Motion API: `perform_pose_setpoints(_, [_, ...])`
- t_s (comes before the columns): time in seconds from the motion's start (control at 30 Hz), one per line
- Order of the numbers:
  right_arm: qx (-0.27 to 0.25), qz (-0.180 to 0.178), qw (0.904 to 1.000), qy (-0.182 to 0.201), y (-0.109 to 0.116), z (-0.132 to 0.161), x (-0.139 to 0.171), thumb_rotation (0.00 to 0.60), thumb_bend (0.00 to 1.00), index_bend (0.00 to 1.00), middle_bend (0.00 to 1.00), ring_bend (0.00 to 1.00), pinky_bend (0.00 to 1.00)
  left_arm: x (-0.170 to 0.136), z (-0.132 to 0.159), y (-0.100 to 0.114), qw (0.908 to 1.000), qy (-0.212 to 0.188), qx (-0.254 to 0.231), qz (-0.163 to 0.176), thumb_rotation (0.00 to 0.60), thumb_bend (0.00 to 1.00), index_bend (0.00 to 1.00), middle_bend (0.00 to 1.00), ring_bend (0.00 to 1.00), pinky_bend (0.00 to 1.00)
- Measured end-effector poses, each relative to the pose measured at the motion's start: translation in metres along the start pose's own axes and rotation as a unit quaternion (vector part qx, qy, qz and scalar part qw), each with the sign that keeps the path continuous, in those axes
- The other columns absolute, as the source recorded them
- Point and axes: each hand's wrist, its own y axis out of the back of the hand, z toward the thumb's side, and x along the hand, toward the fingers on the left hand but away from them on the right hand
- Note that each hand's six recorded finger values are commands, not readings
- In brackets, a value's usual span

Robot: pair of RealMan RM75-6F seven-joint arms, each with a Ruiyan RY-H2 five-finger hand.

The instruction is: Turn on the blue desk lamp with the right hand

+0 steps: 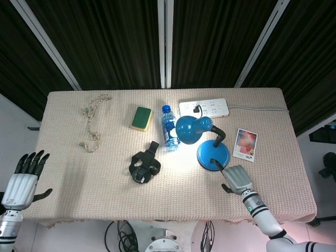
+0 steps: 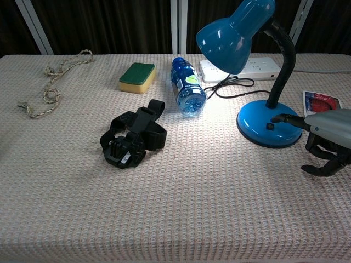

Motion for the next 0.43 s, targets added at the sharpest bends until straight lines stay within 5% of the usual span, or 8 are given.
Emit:
perform_pose_setpoints(0.3, [-0.008, -0.099, 0.9929, -0.065, 0.031, -0.051, 0.051, 0.6, 0.24, 0.0, 0.84, 0.86, 0.76, -0.001, -0.002, 0.003, 0.9999, 0.0, -0.008, 0.007, 0.6, 0.0, 0.01, 0.0, 0.0, 0.0])
perform_pose_setpoints(0.43, [0.02, -0.17, 0.9779, -0.12, 0.043, -0.086, 0.09, 0.6, 0.21, 0.0, 0.75, 0.77, 0.73, 0.0, -0.002, 0.004, 0.9999, 0.002, -0.009, 0.009, 0.6, 0.0, 0.01, 0.0, 0.0, 0.0])
